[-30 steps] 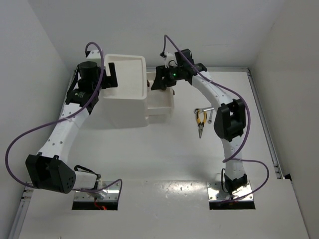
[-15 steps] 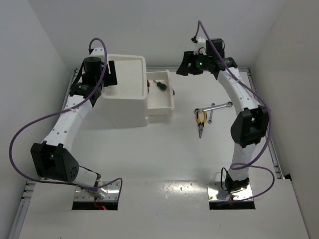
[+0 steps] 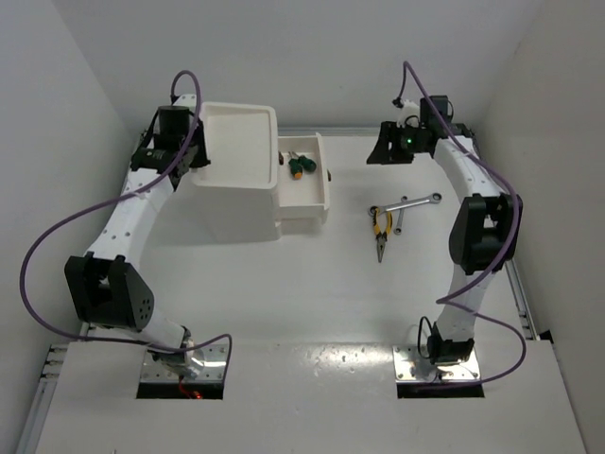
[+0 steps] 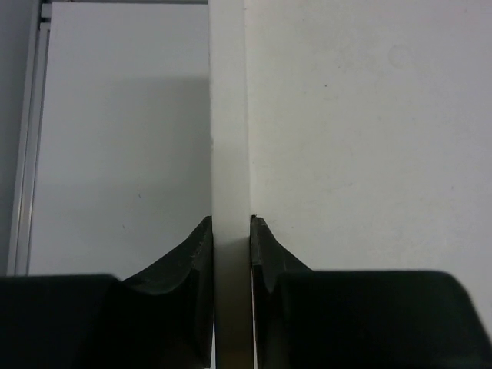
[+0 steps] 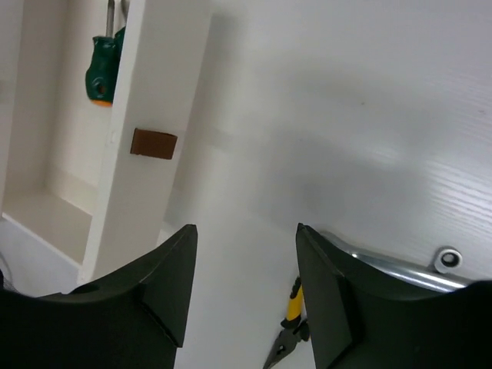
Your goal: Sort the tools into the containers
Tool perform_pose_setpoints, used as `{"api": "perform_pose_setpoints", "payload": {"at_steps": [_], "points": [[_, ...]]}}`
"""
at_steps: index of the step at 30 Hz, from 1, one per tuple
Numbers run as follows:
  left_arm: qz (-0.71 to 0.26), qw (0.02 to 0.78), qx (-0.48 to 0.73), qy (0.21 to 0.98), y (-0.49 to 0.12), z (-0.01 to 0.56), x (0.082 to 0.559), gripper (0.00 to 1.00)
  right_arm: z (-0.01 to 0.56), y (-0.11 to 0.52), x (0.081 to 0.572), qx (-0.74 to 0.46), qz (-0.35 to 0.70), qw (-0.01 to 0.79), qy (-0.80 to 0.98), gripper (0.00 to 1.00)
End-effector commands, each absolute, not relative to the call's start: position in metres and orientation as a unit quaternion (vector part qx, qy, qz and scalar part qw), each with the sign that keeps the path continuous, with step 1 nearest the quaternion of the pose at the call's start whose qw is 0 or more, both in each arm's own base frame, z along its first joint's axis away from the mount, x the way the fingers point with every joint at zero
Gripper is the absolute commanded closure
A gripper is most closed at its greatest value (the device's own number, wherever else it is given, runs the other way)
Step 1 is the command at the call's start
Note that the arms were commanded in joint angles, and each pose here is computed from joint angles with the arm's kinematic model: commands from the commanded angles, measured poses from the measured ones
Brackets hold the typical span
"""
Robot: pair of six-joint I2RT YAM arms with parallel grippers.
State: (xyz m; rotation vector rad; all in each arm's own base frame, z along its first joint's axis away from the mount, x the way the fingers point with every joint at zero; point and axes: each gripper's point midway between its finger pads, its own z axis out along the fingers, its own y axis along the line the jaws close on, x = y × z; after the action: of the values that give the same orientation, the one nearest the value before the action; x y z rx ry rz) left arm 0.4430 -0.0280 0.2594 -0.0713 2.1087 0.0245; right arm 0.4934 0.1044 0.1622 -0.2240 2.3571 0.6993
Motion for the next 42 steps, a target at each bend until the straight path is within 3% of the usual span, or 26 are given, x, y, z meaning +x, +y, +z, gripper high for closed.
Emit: {"api": "perform_pose_setpoints", "payload": {"at_steps": [1, 20, 42], "points": [[0.002, 0.490, 0.027, 0.871, -0.030, 0.267, 0.447, 1.00, 0.147, 0.137, 0.478, -0.149, 0.307, 0.308, 0.888, 0.47], [-0.055, 0.481, 0.110, 0.868, -0.051, 0.275, 0.444, 1.00, 0.102, 0.219, 0.471, -0.230, 0.324, 0.269, 0.877, 0.49], [-0.095, 0.462, 0.108, 0.875, -0.063, 0.260, 0.427, 1.00, 0.122, 0.308, 0.466, -0.245, 0.402, 0.269, 0.840, 0.49]]}}
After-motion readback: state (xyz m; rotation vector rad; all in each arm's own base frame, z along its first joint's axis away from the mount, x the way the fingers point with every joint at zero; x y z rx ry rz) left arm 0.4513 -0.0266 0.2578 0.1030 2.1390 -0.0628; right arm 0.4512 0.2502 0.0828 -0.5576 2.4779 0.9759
